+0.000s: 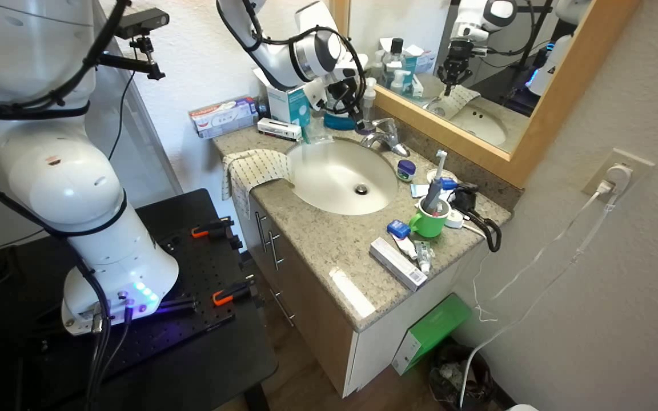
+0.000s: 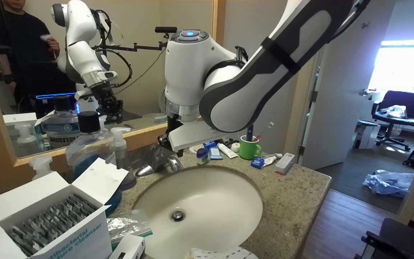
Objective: Open the faucet
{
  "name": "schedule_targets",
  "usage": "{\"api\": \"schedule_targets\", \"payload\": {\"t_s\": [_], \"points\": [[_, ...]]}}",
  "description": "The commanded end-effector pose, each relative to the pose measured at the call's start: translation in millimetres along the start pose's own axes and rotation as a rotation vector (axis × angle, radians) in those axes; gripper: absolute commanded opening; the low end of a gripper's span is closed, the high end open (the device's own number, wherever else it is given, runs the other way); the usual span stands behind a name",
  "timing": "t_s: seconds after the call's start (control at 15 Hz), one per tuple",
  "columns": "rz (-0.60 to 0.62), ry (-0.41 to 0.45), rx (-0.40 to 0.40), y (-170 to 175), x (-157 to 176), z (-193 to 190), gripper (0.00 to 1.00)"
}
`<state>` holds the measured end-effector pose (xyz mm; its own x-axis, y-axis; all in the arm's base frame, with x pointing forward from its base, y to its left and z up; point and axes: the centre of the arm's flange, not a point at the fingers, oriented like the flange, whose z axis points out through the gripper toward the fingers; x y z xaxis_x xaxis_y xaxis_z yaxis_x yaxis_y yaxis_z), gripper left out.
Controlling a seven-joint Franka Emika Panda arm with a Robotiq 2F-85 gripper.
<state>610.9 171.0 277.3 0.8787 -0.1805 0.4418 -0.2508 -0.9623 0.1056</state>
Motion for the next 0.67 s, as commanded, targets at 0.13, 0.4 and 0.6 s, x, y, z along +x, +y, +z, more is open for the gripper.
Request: {"api": "schedule_targets", "payload": {"t_s": [0.13, 0.4, 0.6], "points": [[-0.004, 0.014, 0.014, 0.8, 3.0, -1.8, 0.0], [-0.018, 0.041, 0.029, -1.9, 4.8, -3.4, 0.0], [-0.02, 0.052, 0.041, -3.3, 8.1, -4.3, 0.0]]}}
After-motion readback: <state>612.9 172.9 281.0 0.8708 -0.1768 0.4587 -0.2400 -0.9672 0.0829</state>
